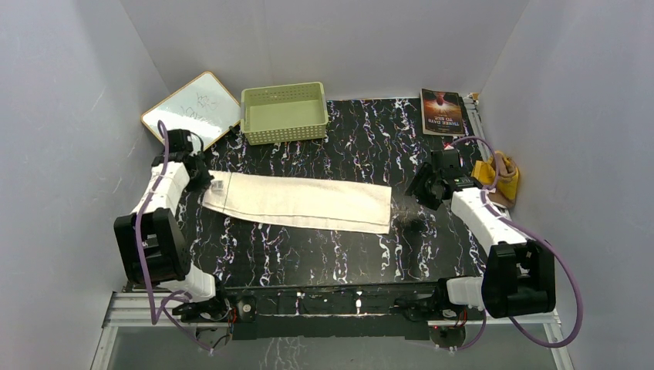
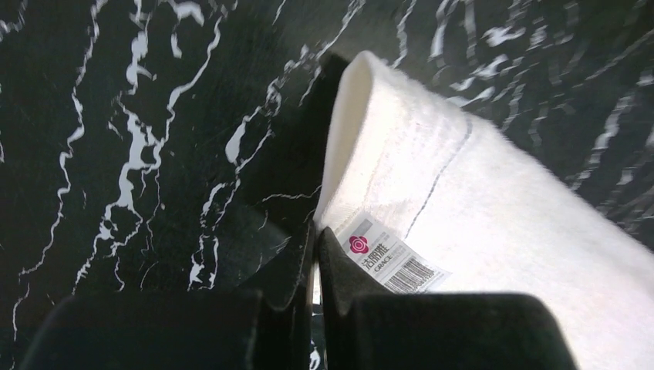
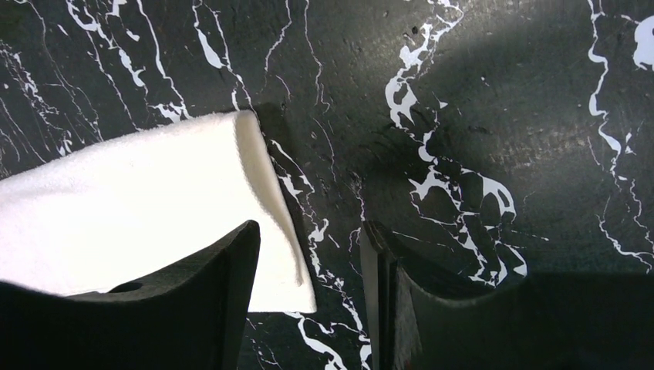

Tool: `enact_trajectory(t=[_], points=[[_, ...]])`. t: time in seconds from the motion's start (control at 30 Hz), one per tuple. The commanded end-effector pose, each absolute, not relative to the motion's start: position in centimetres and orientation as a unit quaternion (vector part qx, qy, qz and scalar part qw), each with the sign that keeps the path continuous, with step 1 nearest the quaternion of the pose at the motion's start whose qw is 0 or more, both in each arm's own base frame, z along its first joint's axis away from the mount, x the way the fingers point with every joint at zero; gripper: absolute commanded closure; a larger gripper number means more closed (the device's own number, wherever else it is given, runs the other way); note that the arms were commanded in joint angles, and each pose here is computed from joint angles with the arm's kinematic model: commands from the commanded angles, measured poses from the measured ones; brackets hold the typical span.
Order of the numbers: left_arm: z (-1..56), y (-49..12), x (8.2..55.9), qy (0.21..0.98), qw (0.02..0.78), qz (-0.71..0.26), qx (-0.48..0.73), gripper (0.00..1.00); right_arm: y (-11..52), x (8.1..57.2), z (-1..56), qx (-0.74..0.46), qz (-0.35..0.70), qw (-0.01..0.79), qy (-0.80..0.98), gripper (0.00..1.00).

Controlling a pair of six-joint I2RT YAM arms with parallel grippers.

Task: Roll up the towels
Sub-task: Fold the towel at the center of the board.

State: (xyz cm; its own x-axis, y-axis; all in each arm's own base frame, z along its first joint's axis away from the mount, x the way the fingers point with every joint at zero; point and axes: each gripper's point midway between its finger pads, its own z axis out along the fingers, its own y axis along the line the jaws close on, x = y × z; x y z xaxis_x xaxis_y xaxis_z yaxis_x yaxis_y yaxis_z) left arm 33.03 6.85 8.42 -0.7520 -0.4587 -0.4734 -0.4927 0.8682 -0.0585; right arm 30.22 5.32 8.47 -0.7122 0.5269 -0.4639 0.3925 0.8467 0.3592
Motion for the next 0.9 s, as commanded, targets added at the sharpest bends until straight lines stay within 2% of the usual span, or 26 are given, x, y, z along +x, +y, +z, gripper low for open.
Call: enact_trajectory(t=[0.0, 0.4, 0.6, 0.87], points=[[14.0, 4.3, 34.9, 0.928, 0.303, -0.019, -0.218, 1.00, 5.8, 33.5, 11.6, 0.230, 0.138, 0.338, 0.902, 0.52], [13.5, -14.9, 35.0, 0.960, 0.255, -0.079, -0.081, 1.00, 5.7, 34.4, 13.7, 0.219, 0.137, 0.359, 0.897, 0.52], [14.2, -22.3, 35.3, 0.963, 0.249, -0.104, -0.013, 1.00, 5.4, 34.1, 13.9, 0.219, 0.129, 0.363, 0.896, 0.52], [13.2, -29.7, 33.5, 0.965, 0.214, -0.140, 0.057, 1.00, 5.4, 33.9, 13.6, 0.218, 0.129, 0.359, 0.898, 0.52]])
